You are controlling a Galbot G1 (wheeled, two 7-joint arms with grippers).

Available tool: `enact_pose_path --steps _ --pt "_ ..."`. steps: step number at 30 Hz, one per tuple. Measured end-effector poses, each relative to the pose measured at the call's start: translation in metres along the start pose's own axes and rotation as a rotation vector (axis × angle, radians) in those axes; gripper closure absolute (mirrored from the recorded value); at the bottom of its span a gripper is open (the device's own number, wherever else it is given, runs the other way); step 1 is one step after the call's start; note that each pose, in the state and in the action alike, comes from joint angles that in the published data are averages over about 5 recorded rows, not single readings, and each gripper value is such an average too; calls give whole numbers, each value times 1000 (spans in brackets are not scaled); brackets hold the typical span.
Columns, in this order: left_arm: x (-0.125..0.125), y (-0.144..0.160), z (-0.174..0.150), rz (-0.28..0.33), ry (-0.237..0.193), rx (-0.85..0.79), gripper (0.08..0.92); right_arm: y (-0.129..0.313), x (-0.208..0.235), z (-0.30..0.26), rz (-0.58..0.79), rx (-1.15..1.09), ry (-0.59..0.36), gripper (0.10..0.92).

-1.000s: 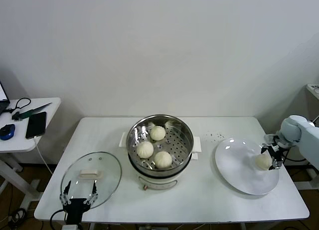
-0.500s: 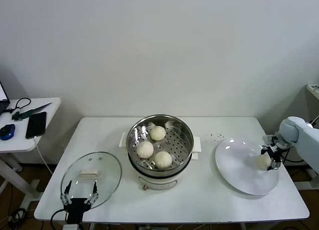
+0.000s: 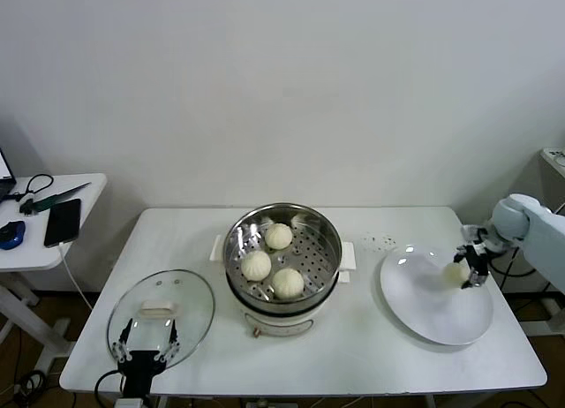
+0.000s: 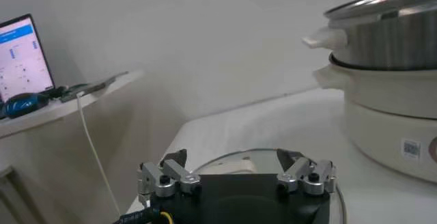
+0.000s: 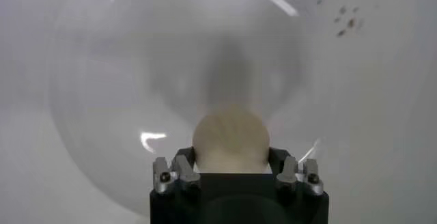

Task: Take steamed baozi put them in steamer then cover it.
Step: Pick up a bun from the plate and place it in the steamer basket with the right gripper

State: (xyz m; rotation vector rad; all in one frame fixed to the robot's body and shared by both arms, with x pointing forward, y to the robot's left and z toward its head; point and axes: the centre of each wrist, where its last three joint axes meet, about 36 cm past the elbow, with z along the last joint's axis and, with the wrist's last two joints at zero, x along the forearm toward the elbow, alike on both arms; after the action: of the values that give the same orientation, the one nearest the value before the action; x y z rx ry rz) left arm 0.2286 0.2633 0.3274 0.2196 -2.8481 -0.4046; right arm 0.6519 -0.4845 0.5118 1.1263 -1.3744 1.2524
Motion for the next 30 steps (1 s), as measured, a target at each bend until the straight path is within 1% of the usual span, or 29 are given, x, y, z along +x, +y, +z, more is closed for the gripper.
enact_pose_path --steps 4,9,17,23,30 --pt "1 -1 -1 5 -7 4 177 -23 34 -36 40 7 -56 333" --pt "0 -3 -4 12 -17 9 177 -48 81 -95 84 30 -135 327" --pt "-4 -7 -11 10 -36 21 177 -61 141 -197 98 81 -238 327" --pt "-7 -10 -16 18 -51 25 177 -52 163 -262 73 119 -266 327" --pt "-11 -12 -17 25 -57 29 177 -35 157 -318 26 165 -237 327"
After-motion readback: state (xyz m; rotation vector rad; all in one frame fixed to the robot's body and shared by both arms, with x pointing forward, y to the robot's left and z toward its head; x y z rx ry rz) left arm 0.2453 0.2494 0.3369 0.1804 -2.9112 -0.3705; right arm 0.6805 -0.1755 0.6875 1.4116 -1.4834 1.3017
